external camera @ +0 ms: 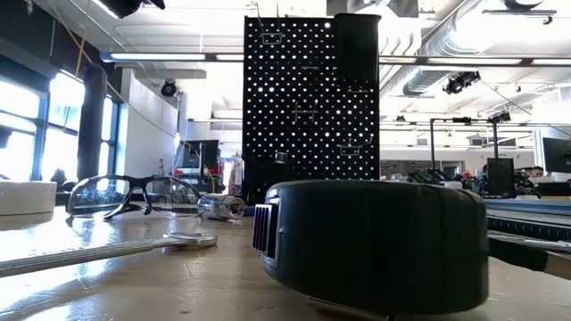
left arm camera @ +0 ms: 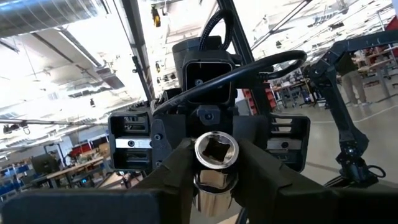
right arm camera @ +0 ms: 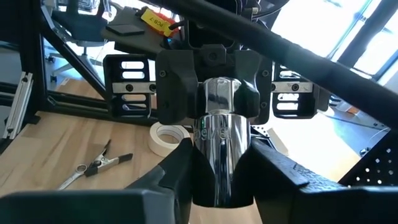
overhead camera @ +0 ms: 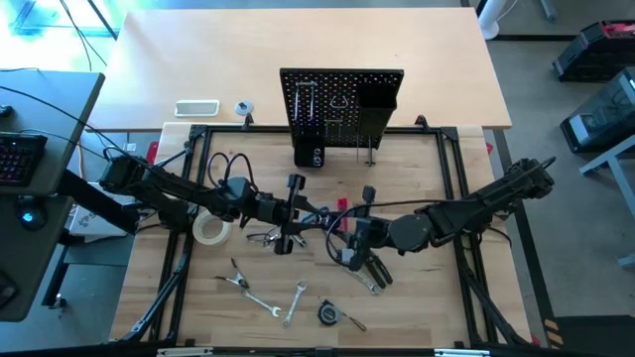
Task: Hang tools onto peg board
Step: Put the right socket into the bottom bin on the peg board
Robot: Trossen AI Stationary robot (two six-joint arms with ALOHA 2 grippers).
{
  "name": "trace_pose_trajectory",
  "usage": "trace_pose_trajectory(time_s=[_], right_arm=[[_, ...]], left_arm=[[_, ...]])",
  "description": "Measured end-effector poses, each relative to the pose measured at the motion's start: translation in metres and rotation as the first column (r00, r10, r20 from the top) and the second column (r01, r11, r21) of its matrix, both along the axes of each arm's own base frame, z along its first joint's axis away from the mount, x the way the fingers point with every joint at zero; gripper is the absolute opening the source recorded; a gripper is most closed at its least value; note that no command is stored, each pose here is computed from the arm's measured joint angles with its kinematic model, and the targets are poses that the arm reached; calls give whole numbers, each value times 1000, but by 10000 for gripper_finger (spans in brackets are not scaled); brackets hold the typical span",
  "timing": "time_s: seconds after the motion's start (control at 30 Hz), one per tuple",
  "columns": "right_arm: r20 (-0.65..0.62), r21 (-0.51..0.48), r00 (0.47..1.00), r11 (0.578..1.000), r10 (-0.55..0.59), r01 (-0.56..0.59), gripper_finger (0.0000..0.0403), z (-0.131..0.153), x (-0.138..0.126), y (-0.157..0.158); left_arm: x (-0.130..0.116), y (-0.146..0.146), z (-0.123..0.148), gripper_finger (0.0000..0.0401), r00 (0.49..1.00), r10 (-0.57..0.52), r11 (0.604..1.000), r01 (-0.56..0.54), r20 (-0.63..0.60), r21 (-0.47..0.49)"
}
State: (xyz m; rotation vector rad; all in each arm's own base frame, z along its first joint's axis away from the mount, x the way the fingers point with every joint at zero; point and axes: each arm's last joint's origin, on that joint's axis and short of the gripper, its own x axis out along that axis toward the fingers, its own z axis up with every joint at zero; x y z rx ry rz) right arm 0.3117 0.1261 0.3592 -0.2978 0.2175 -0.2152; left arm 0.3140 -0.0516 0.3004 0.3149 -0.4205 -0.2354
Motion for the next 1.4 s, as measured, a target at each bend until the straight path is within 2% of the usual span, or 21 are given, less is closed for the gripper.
trace_pose_trajectory(time_s=[0.2,0.33,0.53,0.63,0.8,0.9,1.07,1.3,1.4], right_arm=[[-30,-16,998,998,-63,63,159,-4,-2,0],[-55,-78,986,986,-155,150,162,-8,-9,6],[-83,-214,946,933,-313,290,164,-15,-25,18],[-106,-258,925,908,-365,329,164,-23,-34,22],[-192,-236,898,907,-396,350,165,-40,-52,21],[-255,-186,868,902,-427,389,165,-49,-63,15],[-322,-125,821,881,-471,456,165,-57,-77,8],[-326,-115,822,883,-467,456,165,-58,-84,13],[-326,-112,823,884,-465,455,165,-58,-86,14]], left_arm=[[0,1,-1,84,999,12,1000,-12,-31,9],[-5,2,3,84,997,51,998,-49,-62,34],[-22,5,15,84,983,119,991,-110,-140,72],[-29,8,16,84,958,188,981,-174,-218,83],[-36,14,6,84,872,316,949,-295,-373,115],[-36,17,-5,83,796,392,919,-360,-462,161],[-33,31,-19,83,680,495,861,-465,-540,204],[-18,63,-47,83,550,559,799,-557,-620,226],[-10,78,-58,83,514,585,771,-593,-628,233]])
